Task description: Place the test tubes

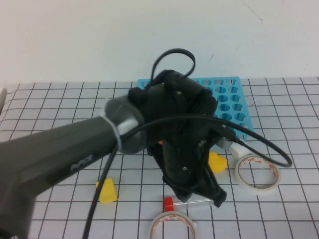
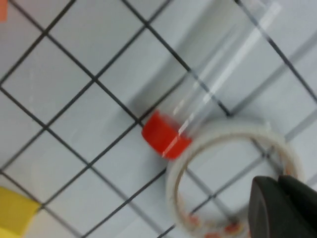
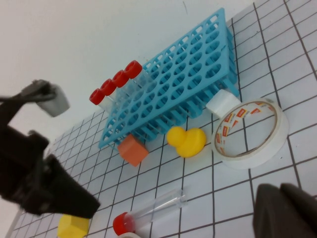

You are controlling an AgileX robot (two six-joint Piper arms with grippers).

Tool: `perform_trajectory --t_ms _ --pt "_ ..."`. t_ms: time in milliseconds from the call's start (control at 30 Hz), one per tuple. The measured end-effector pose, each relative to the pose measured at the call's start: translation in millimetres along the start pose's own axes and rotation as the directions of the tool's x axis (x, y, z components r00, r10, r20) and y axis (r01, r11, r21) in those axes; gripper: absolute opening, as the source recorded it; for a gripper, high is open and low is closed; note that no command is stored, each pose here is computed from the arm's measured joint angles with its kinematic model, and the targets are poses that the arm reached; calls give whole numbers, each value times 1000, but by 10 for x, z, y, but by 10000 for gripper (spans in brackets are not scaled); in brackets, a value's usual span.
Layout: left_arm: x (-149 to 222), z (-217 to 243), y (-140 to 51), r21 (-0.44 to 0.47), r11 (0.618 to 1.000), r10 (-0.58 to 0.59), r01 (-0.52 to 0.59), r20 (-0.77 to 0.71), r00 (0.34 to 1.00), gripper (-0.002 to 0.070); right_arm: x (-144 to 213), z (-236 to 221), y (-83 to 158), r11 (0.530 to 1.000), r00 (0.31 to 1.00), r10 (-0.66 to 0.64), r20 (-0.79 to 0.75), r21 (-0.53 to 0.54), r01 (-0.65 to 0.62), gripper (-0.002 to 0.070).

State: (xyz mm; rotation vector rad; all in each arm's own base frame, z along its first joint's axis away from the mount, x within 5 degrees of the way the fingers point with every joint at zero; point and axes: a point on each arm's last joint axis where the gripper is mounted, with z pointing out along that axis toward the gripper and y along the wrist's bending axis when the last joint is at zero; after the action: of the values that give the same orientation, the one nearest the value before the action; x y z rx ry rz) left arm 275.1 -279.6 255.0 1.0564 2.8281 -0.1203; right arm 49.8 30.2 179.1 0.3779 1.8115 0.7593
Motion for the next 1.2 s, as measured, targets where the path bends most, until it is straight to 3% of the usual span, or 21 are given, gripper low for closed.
perform_trajectory --t_ms 100,200,300,333,500,633,700,767,867,1000,1100,1200 --pt "-84 93 -4 3 987 -164 164 12 986 -1 1 0 0 1000 1000 0 -2 0 0 -1" --pt "-152 127 -19 26 941 -338 337 30 941 -1 2 0 1 1000 1000 2 -2 -1 -2 -1" --pt "-197 161 -38 57 859 -511 509 30 859 -1 2 0 2 1000 1000 4 -2 -2 -4 -1" --pt "-200 171 -39 60 816 -577 574 25 817 -1 2 0 2 1000 1000 4 -2 -2 -4 -1" --pt "-201 210 -21 39 555 -832 831 9 555 -1 2 0 3 1000 1000 5 -2 -3 -5 -1" --pt "-166 260 -9 -26 263 -965 964 -7 263 -1 2 0 3 1000 1000 5 -2 -3 -5 -1" --pt "-160 296 -8 -47 105 -995 993 -4 105 -1 2 0 3 1000 1000 5 -2 -3 -5 -1" --pt "-165 348 -7 -59 -27 -1000 998 4 -27 -1 2 0 3 1000 1000 5 -2 -3 -5 -1" --pt "-196 432 -25 -54 -163 -987 985 -9 -163 -1 2 0 3 1000 1000 5 -2 -3 -5 -1" --pt "-268 585 -81 -39 -271 -959 962 -72 -273 -1 2 0 3 1000 1000 5 -2 -3 -5 -1" --pt "-310 674 -114 -32 -309 -944 951 -112 -311 -1 2 0 3 1000 1000 5 -2 -3 -5 -1" --pt "-321 718 -118 -33 -316 -941 948 -117 -317 -1 2 0 3 1000 1000 1 -2 -3 -1 -1"
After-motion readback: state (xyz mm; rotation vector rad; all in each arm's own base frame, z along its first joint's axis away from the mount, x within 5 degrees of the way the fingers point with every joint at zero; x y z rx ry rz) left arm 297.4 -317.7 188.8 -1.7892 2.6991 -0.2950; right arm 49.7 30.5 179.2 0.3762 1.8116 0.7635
